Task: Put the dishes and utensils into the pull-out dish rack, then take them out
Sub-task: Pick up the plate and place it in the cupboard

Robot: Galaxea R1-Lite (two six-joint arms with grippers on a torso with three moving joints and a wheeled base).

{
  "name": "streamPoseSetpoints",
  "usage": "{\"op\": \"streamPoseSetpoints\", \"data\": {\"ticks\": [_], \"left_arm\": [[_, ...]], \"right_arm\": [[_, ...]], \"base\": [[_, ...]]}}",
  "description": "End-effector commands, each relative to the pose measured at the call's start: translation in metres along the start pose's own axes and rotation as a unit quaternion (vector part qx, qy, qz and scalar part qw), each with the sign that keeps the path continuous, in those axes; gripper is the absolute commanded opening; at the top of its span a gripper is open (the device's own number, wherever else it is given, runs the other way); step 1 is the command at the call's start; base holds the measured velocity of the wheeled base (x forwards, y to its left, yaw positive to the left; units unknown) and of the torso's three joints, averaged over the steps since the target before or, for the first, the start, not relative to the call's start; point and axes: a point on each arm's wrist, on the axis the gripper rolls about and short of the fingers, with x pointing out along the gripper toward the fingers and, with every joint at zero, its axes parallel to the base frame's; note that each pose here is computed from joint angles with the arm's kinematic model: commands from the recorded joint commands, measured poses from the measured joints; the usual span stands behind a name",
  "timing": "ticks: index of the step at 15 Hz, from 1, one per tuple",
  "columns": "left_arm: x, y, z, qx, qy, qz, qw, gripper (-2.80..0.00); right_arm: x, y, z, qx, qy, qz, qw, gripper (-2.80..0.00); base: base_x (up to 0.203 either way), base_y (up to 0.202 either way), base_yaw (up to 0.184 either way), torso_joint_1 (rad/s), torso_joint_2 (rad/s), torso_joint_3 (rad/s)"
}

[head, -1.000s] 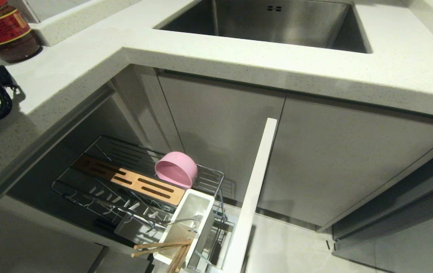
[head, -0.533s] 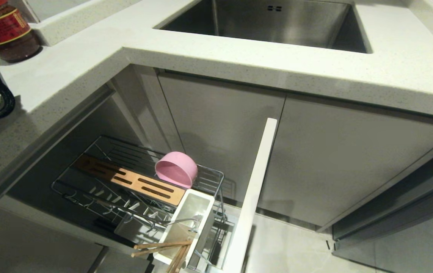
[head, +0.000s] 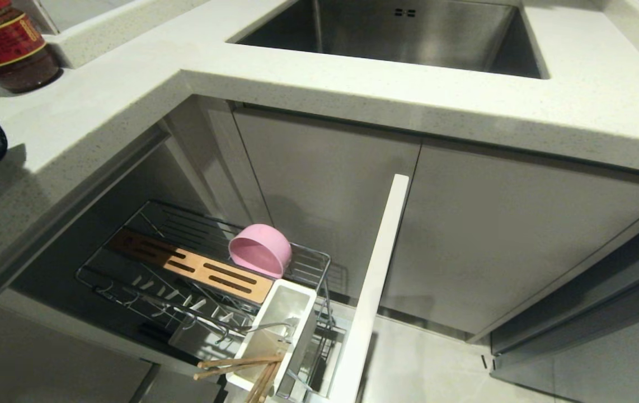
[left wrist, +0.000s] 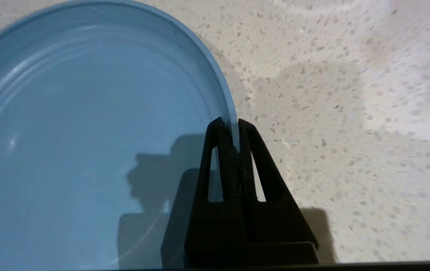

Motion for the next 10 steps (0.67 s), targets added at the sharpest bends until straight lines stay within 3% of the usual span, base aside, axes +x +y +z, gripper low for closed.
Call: {"op": "streamPoseSetpoints", "data": {"ticks": [1,6,10], "left_arm": [[-0.017,0.012,0.008,-0.020,-0.022,-0.005,0.9995,-2.80],[-0.061,0.028,0.019,-0.059,-0.073,-0.069,0.9932,-2.80],[-0.101,0.044,0.029,-0.111,-0.118,-0.172,0.9717,-2.80]], "right_arm": [[0.001,0.000,-0.007,0.000,0.012,0.000,1.000,-2.80],[0.001,0.000,-0.007,0.000,0.012,0.000,1.000,-2.80],[0.001,0.000,-0.007,0.000,0.012,0.000,1.000,-2.80]], "base": [[0.000,0.000,0.000,0.000,0.00,0.000],[0.000,0.000,0.000,0.000,0.00,0.000],[0.000,0.000,0.000,0.000,0.00,0.000]]}}
